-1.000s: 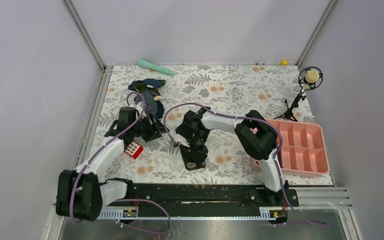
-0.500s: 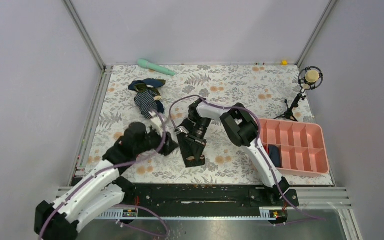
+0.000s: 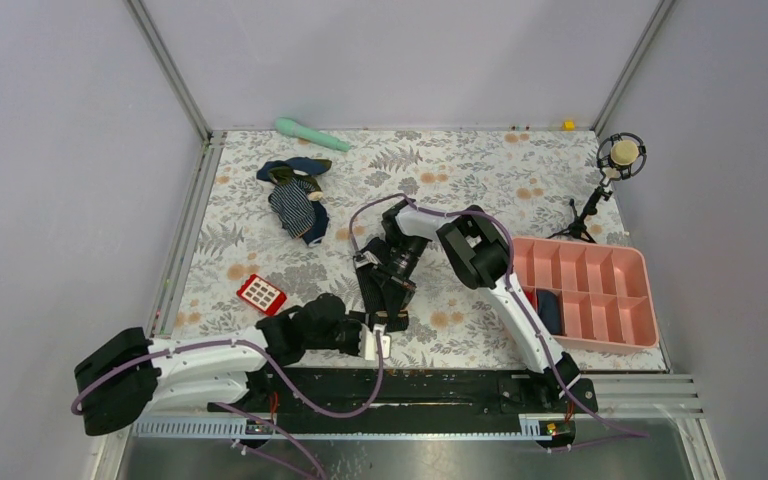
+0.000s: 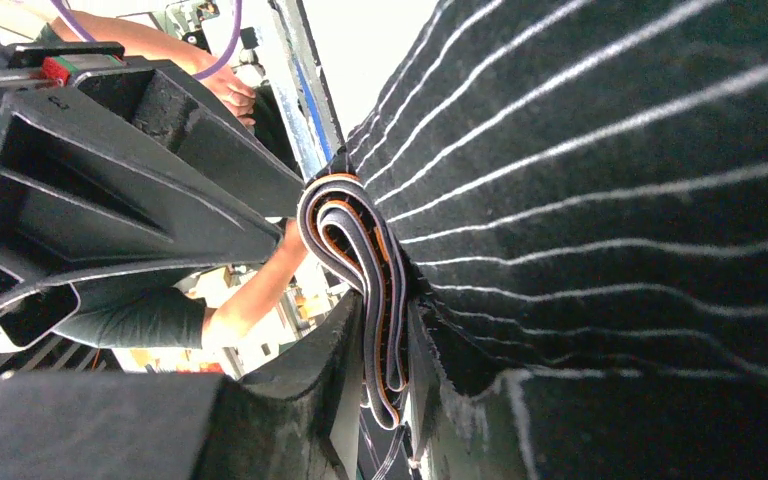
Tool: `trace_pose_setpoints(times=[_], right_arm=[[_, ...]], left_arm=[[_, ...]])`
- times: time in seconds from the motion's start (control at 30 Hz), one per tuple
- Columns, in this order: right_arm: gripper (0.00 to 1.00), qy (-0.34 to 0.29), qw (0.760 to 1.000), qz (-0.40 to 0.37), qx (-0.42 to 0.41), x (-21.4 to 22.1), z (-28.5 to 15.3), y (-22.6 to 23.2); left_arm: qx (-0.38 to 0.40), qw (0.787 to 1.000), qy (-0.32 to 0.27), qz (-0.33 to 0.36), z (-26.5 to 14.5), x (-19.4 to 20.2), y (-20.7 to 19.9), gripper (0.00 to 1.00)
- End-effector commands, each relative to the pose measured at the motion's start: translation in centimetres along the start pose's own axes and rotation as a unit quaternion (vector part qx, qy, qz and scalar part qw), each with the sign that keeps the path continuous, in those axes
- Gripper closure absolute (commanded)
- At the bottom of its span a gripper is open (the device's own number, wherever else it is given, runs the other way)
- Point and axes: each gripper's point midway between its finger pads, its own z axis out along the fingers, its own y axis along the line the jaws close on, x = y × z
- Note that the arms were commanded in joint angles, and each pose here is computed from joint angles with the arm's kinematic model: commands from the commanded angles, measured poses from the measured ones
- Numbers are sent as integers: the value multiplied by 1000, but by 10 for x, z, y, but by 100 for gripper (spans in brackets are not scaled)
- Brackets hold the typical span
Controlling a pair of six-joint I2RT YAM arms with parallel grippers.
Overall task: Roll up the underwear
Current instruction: Roll the underwear to the center of the board.
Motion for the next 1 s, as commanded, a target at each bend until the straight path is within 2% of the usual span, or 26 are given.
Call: trace_pose_setpoints(times=[0.0,0.43,0.63,0.83,0.97], right_arm=[[100,7,999,48,-13,5,13,-23],[100,-1,999,44,-28,8,15,-18],[100,-7,998,52,-35,7,14,-19],[100,-12,998,53,-41,7,13,-19],[100,-14,998,50,-43,6,13,-19]], left_arm=[[-46,996,-42,59,7,-22,24,60],[2,992,3,126,24,-3,-5,66],[-46,988,56,139,16,-8,19,52],[-23,978,107,178,14,23,8,53],[-27,969,166,179,21,43,14,51]])
